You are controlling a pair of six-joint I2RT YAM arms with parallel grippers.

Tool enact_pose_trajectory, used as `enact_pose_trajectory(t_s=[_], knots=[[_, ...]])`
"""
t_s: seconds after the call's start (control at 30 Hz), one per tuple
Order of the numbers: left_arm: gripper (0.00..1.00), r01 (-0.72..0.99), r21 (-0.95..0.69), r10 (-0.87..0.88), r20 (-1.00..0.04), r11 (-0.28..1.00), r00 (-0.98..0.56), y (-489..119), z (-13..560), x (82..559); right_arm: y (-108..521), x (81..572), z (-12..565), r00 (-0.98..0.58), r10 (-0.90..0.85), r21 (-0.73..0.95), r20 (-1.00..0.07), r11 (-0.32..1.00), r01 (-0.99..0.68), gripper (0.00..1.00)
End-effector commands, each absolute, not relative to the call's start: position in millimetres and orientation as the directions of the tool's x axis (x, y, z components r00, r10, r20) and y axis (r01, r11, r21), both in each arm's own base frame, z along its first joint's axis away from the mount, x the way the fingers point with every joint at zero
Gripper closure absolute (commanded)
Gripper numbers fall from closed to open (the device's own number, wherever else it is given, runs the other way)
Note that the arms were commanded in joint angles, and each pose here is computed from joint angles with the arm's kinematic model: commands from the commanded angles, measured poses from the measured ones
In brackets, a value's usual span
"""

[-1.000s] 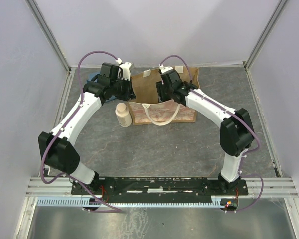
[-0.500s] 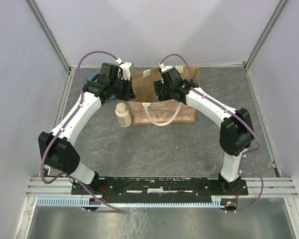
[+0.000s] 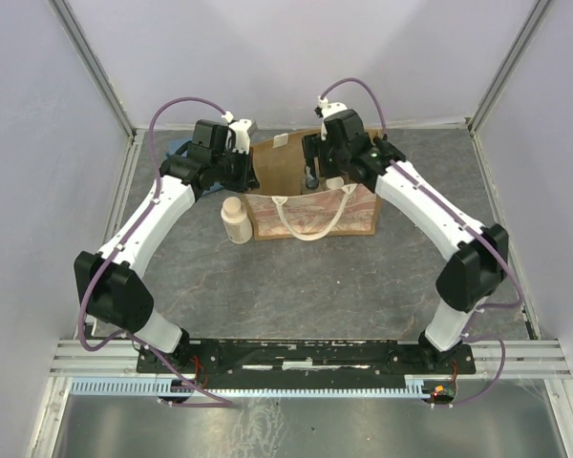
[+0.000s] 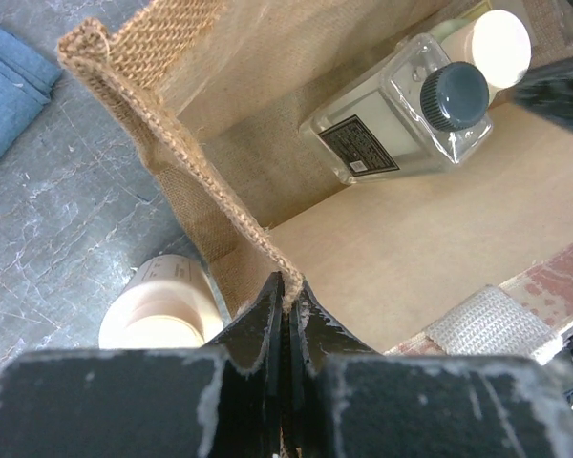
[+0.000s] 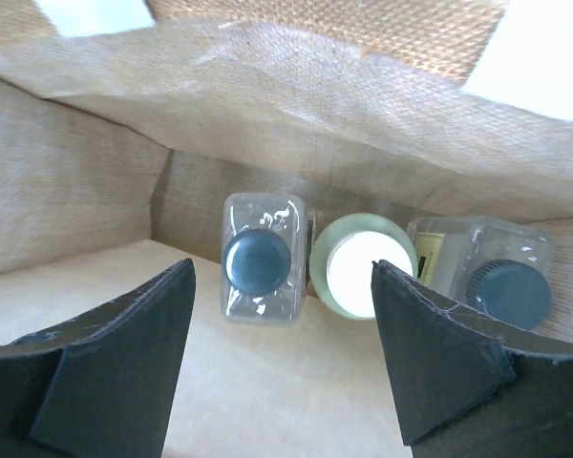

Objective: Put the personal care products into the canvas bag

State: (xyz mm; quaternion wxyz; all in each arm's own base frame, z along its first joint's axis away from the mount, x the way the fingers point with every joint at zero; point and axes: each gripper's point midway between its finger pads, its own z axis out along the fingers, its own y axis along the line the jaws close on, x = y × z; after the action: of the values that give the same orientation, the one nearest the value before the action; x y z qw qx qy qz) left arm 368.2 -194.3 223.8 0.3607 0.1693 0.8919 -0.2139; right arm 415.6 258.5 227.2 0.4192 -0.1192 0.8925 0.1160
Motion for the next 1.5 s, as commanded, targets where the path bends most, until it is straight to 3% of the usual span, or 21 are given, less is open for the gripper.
enact_pose_trajectory(t_s=[0.0,0.3,0.53,0.87,1.1,1.47], knots=[[0.97,0.459,-0.245,0.134,-0.749,0.854,-0.649,-195,243,380,259,390,298,-0.509,-0.117,0.097,-0.853,0.923,-0.373,0.18],[0.97,0.475,-0.218,0.148,-0.77,0.853,-0.62,-201,243,408,290,322,340,-0.306,-0.137,0.043,-0.942,0.856,-0.516,0.16],[0.97,0.503,-0.215,0.169,-0.774,0.837,-0.611,-213,234,439,324,293,316,-0.251,-0.153,0.04,-0.956,0.778,-0.627,0.15],[0.97,0.476,-0.223,0.125,-0.794,0.851,-0.595,-197,245,486,402,289,286,-0.157,-0.164,0.009,-0.974,0.665,-0.747,0.13],[0.97,0.462,-0.224,0.105,-0.804,0.858,-0.585,-186,251,495,448,295,265,-0.113,-0.154,-0.001,-0.982,0.599,-0.801,0.13],[0.97,0.458,-0.231,0.09,-0.811,0.859,-0.578,-174,259,494,490,326,228,-0.107,-0.193,-0.035,-0.975,0.613,-0.79,0.12]])
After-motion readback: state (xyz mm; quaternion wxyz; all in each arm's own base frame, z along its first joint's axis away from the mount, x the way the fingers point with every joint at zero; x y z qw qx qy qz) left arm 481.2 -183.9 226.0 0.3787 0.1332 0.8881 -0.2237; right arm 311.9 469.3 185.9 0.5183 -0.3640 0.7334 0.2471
